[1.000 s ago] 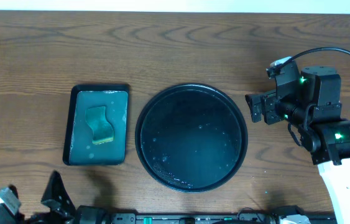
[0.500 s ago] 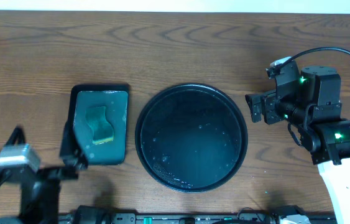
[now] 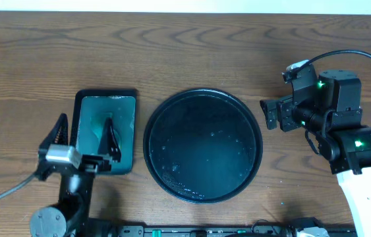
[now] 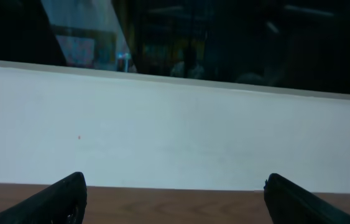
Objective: Clean dirty plates on tray and stack at the side
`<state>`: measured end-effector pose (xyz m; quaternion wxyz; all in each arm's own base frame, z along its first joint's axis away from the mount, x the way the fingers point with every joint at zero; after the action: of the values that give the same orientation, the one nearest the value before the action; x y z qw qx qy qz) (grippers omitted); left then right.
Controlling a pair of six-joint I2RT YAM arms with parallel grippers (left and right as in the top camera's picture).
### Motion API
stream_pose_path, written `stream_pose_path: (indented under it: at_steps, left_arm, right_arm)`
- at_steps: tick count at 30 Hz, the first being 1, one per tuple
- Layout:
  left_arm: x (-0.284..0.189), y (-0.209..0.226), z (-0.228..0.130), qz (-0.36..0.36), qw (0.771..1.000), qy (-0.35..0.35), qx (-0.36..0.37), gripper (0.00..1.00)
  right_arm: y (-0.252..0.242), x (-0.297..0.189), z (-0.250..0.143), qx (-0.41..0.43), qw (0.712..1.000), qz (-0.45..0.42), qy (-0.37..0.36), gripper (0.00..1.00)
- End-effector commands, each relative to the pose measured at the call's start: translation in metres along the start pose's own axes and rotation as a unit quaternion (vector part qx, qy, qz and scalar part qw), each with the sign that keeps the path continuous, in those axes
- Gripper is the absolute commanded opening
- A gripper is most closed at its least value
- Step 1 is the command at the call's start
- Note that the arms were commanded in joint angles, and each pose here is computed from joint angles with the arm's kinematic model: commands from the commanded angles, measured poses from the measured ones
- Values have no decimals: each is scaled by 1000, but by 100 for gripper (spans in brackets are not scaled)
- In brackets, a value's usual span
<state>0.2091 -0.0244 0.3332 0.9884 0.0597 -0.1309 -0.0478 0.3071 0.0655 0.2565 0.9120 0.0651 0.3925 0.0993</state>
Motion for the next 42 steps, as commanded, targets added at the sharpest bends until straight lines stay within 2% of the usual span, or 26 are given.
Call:
stream_pose_path:
  at_steps: [1, 14, 24, 26, 34, 40, 42]
  left_arm:
    - [-8, 6, -13, 17, 1000, -8, -20, 91]
    - [-9, 7, -68, 37, 998, -24, -37, 91]
    - [-9, 13, -84, 54, 997, -34, -31, 91]
    - [-9, 13, -92, 55, 998, -18, -32, 91]
    - [-16, 5, -163, 43, 989, 134, -40, 92]
    - [-27, 0, -194, 37, 977, 204, -44, 91]
    - [-28, 0, -196, 35, 977, 207, -32, 91]
  right_arm:
    - [2, -2, 4, -8, 1000, 0, -5, 99]
    - [2, -2, 4, -8, 1000, 0, -5, 99]
    - [2, -2, 4, -8, 1000, 0, -5, 99]
    - [2, -2, 4, -8, 1000, 0, -5, 99]
    - [2, -2, 4, -8, 1000, 0, -6, 99]
    - [2, -2, 4, -8, 1000, 0, -6, 99]
    - [2, -2, 4, -8, 1000, 0, -6, 99]
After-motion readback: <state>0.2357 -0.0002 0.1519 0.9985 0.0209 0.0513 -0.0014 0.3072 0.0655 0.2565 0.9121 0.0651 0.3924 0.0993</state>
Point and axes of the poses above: each gripper's point midway between its finger pads, its own x axis out along the fingers, its own y axis along the line the jaws close on, z = x × y, the point moved 1 cm from there along -x, back along the fingers, and after that the axes turned 15 degrees about x, right-handed, at the moved point
